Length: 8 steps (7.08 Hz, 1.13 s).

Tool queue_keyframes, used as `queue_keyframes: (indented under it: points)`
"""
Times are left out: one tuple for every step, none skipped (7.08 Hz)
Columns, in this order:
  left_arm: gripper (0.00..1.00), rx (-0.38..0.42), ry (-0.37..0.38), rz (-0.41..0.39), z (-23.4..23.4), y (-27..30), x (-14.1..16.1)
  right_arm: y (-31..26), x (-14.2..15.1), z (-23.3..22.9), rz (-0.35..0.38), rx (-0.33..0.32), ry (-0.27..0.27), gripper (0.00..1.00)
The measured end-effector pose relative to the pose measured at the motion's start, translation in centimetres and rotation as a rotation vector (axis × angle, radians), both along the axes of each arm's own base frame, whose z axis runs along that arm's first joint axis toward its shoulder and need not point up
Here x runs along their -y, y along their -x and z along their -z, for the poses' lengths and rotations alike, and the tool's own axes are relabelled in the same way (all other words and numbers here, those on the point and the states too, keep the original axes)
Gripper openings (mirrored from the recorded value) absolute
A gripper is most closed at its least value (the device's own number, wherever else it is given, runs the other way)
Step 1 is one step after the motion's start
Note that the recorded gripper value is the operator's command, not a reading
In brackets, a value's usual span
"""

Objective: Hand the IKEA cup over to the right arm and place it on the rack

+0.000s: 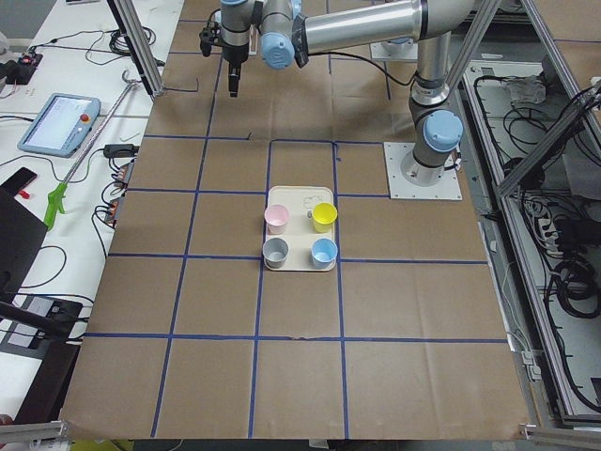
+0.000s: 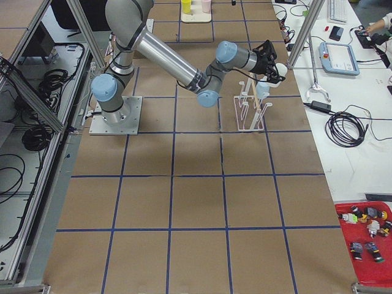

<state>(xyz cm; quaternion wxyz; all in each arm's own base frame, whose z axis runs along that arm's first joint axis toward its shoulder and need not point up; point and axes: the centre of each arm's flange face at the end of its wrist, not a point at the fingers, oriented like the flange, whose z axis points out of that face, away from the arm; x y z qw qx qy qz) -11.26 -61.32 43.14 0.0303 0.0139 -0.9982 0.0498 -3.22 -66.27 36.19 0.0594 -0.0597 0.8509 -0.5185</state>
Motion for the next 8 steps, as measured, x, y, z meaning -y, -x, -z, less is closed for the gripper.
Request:
queue_keyframes:
  points:
    - [1.00,0.026,-0.046,-0.009,-1.9,-0.2,-1.3,1.7,1.5,1.1,-0.043,-0.023,0.013,0.24]
    - [1.00,0.052,-0.060,-0.013,-3.4,-0.4,-2.6,2.9,2.6,2.2,-0.063,-0.030,0.018,0.24]
    - [1.00,0.065,-0.063,-0.014,-4.6,-0.4,-4.1,3.9,3.3,3.4,-0.065,-0.029,0.013,0.24]
    - [1.00,0.070,-0.067,-0.015,-5.1,-0.4,-5.5,4.8,3.5,4.4,-0.064,-0.021,0.003,0.24]
    - [1.00,0.073,-0.074,-0.016,-5.0,-0.4,-6.9,5.3,3.3,5.0,-0.067,-0.010,-0.004,0.24]
    - [1.00,0.073,-0.083,-0.015,-4.7,-0.3,-8.3,5.4,3.0,5.6,-0.069,-0.001,-0.016,0.24]
    - [1.00,0.073,-0.091,-0.017,-4.3,-0.3,-9.5,5.2,2.5,6.3,-0.070,0.007,-0.031,0.24]
    - [1.00,0.072,-0.090,-0.020,-4.2,-0.2,-10.1,5.1,2.0,6.9,-0.070,0.014,-0.046,0.24]
